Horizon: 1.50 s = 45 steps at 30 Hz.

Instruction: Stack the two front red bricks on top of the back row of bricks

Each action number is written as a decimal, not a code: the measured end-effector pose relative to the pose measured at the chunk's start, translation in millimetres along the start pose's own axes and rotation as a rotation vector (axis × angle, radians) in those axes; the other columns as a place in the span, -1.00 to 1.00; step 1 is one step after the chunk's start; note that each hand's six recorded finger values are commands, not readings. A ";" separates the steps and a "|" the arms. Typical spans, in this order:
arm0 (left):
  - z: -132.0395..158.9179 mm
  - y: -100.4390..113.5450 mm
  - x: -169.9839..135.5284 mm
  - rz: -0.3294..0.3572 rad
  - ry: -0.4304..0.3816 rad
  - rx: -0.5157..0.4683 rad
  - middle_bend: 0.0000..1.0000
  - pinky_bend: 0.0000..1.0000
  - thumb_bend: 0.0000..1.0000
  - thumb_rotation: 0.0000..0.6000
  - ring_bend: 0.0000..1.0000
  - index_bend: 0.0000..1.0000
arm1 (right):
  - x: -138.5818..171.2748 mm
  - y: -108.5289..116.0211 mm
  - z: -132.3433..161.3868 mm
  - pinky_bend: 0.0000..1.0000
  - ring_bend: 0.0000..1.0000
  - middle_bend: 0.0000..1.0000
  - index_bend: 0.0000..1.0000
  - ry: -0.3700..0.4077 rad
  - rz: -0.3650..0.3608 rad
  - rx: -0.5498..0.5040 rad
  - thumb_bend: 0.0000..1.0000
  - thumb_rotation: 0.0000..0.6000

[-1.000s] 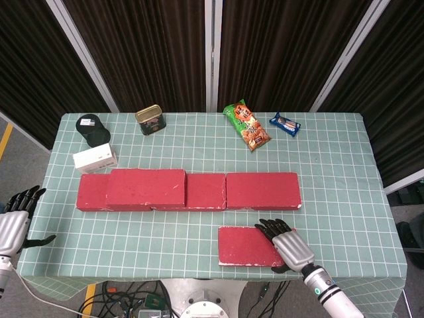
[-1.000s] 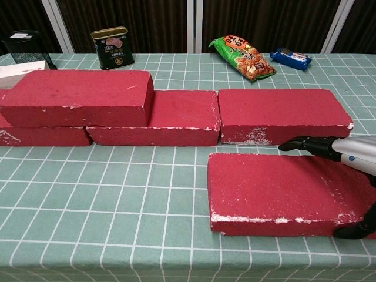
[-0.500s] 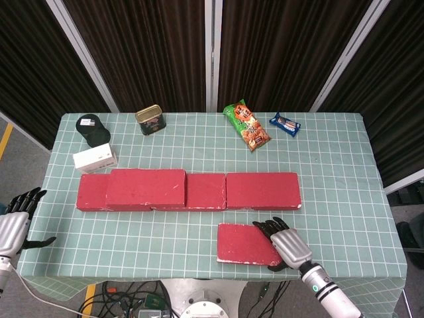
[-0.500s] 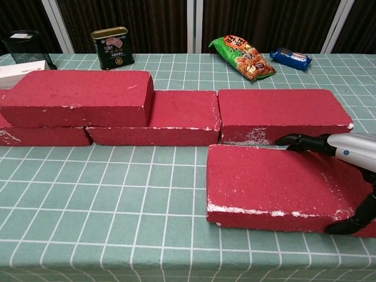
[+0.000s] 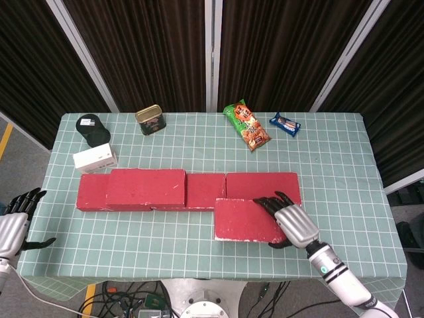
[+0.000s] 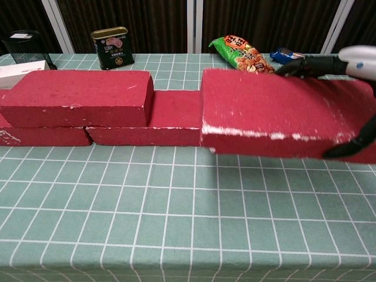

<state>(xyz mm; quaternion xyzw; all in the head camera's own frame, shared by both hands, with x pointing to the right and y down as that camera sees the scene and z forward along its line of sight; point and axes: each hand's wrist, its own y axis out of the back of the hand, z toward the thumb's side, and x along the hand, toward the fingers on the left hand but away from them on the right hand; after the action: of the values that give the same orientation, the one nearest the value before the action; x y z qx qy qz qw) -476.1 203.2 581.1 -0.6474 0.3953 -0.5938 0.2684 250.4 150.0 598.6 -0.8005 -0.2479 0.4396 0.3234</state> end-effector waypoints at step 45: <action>-9.8 -4.7 -1.2 -0.013 -0.013 -0.053 -1.00 -1.00 -1.00 1.00 -1.00 -0.87 | -145.4 6.6 8.1 -0.86 -0.67 -0.48 -0.71 -0.007 0.184 -0.014 -0.93 1.00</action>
<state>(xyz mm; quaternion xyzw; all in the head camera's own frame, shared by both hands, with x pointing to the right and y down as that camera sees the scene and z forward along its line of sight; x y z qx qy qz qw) -484.7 208.0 585.7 -0.6607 0.4050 -0.5805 0.2499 172.8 48.9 669.5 -0.8206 -0.1775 0.4684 0.2753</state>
